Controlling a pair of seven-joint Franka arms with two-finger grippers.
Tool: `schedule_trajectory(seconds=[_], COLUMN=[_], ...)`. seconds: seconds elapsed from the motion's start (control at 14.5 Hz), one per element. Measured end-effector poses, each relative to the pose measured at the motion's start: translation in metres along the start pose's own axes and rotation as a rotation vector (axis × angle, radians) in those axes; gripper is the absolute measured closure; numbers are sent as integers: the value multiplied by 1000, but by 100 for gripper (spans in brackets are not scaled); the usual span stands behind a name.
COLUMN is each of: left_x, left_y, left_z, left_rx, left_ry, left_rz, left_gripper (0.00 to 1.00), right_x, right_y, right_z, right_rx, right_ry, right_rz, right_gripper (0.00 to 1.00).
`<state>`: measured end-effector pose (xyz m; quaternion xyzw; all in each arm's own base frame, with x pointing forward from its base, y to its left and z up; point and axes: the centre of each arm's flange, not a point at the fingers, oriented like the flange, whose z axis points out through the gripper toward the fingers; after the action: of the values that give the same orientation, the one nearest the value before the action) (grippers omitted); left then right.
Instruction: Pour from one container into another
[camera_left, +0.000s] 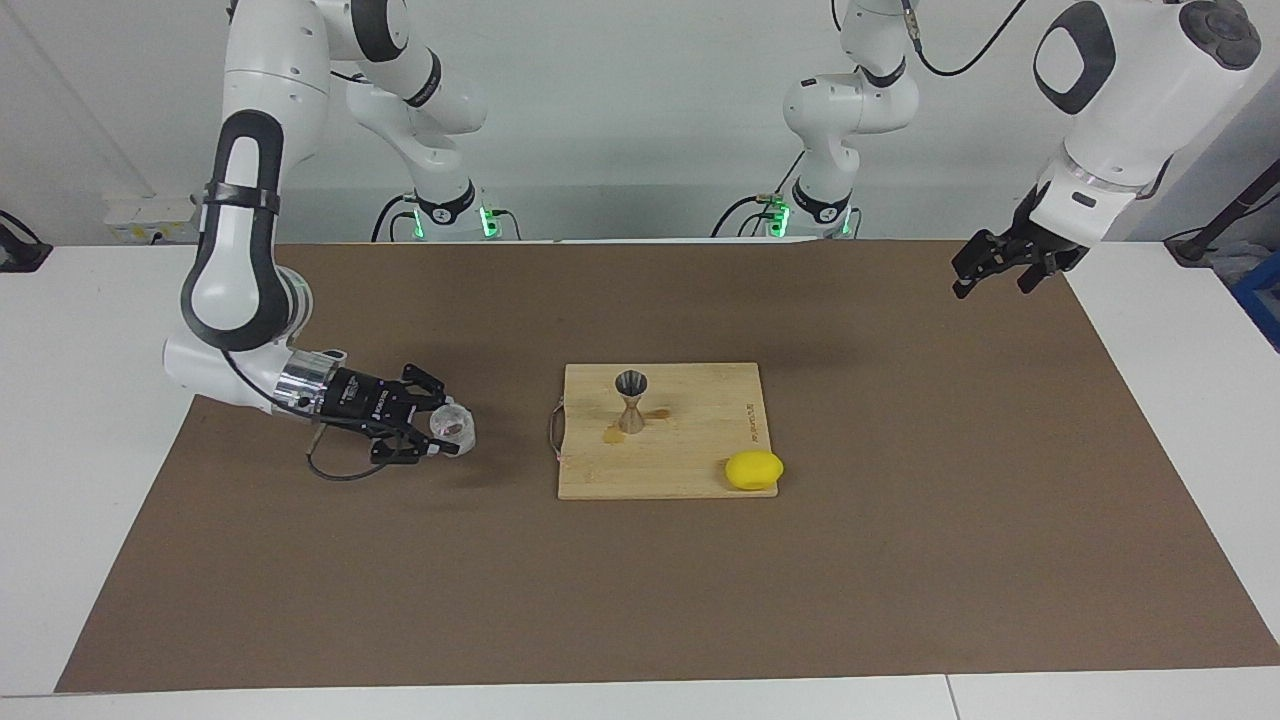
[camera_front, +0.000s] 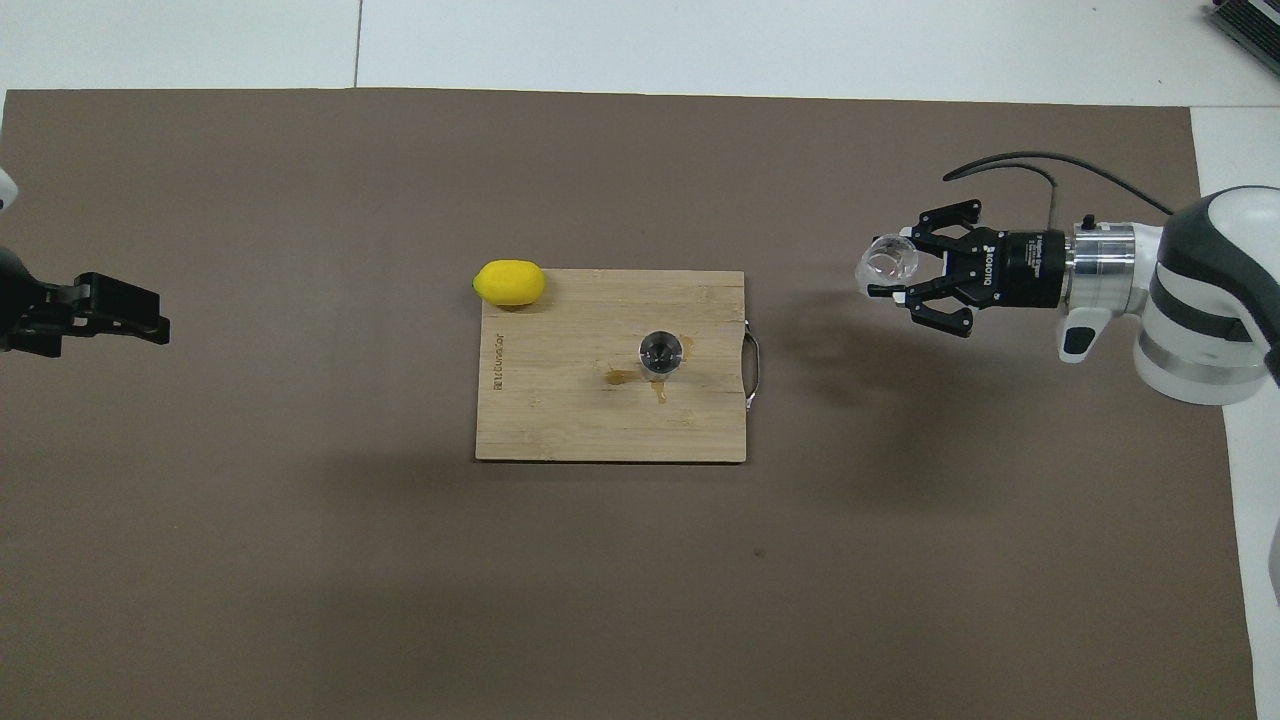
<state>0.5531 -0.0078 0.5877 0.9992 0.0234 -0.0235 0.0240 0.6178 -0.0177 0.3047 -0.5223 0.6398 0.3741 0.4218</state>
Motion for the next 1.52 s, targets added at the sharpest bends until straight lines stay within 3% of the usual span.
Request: schedule_trajectory(seconds=[0.21, 0.55, 1.11, 1.52], left_x=[0, 0, 0, 0], left_y=[0, 0, -2, -3], left_z=[0, 0, -1, -1], left_rx=[0, 4, 9, 11], left_ry=[0, 0, 1, 2], left_rz=[0, 0, -2, -3], left_gripper=[0, 0, 0, 0], right_x=[30, 78, 95, 100], right_y=[12, 27, 36, 37], right_z=[-2, -25, 16, 18], right_rx=[4, 43, -32, -35], right_ry=[-46, -53, -72, -71], right_rz=[-26, -4, -75, -88], right_gripper=[49, 49, 49, 49])
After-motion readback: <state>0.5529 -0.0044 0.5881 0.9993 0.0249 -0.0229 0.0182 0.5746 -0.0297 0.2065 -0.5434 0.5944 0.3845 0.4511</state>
